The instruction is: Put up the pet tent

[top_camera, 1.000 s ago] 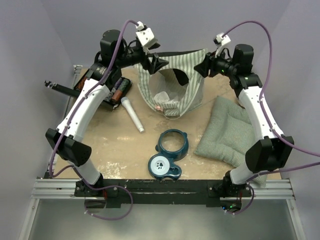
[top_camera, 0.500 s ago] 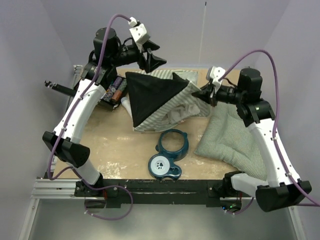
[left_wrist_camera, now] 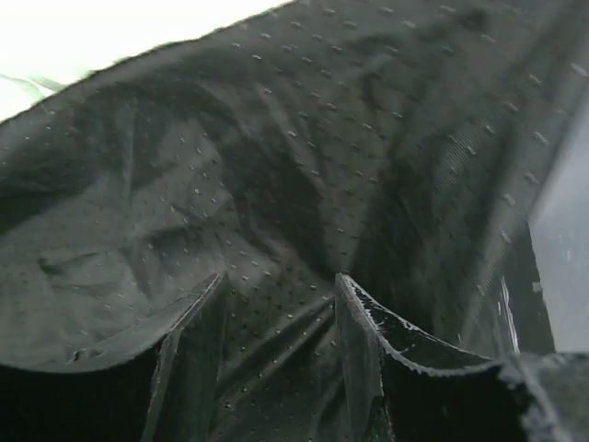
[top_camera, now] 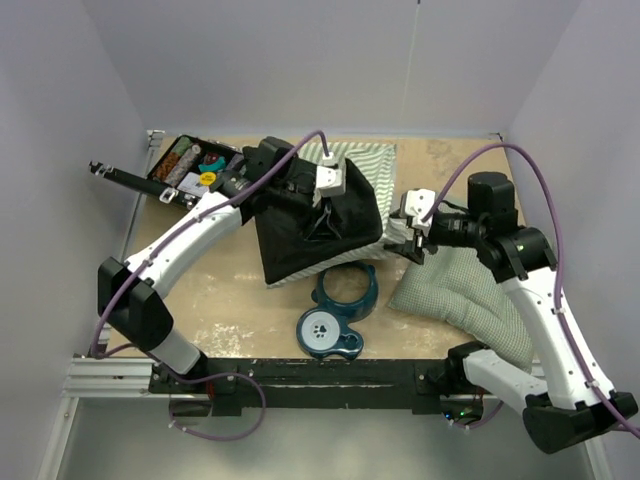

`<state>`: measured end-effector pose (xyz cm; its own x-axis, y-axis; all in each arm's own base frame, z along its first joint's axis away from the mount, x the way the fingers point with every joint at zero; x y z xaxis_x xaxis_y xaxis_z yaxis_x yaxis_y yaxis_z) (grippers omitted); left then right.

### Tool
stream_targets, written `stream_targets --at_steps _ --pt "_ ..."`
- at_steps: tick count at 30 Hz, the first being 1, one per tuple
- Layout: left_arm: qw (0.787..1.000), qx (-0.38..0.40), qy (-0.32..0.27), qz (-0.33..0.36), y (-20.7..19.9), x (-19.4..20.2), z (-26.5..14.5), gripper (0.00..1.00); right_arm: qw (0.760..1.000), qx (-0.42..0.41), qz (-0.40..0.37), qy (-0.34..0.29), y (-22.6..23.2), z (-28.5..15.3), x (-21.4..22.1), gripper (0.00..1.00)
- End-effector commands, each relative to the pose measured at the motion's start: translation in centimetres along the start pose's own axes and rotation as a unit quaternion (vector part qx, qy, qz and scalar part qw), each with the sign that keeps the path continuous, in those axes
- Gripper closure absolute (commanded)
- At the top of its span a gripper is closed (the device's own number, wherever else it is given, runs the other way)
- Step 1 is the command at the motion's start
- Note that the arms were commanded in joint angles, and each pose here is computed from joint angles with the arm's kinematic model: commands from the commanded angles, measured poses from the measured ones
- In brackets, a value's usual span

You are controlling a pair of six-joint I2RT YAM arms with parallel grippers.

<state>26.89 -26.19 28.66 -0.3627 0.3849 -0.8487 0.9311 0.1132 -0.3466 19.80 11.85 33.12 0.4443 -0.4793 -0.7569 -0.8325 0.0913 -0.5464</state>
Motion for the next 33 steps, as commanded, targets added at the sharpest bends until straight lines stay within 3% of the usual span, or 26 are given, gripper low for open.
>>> stream_targets --at_steps 1,7,12,15,24,33 --pt "0.997 0.019 0.005 0.081 -2.8 0.7 -1.3 0.47 1.0 0.0 -0.004 0.011 -1.1 -1.8 -2.6 0.27" --pt "0.995 0.004 0.006 0.102 -2.8 1.4 -1.4 0.48 0.998 0.061 -0.004 -0.035 -4.2 -3.6 -7.2 0.21" --pt "0.993 -0.001 0.016 0.116 -2.7 1.7 -1.5 0.48 0.989 0.121 -0.067 -0.055 -8.2 -5.9 -11.7 0.21" --pt "0.992 0.002 0.02 0.125 -3.0 1.7 -1.5 0.48 0.983 0.16 -0.05 -0.073 -10.1 -6.2 -13.0 0.12" --pt "0.985 0.019 0.04 0.168 -4.3 2.9 -0.8 0.48 0.99 0.116 0.079 -0.032 -14.6 3.4 -3.5 0.21" --pt "0.984 0.013 0.04 0.175 -4.5 2.7 -0.7 0.48 0.986 0.099 0.131 0.02 -15.6 10.8 1.7 0.2"
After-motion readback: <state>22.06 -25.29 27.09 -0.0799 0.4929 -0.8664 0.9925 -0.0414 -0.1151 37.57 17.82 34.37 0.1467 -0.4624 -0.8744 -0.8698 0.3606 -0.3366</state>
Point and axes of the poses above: each gripper's point midway between its finger pads, its own z axis out along the fingers, its own y axis along the line the jaws close on, x = y × z, the point moved 7 cm from there along -z, back along the fingers, and after that the axes turned 15 degrees about -z, right-handed, at the moved point
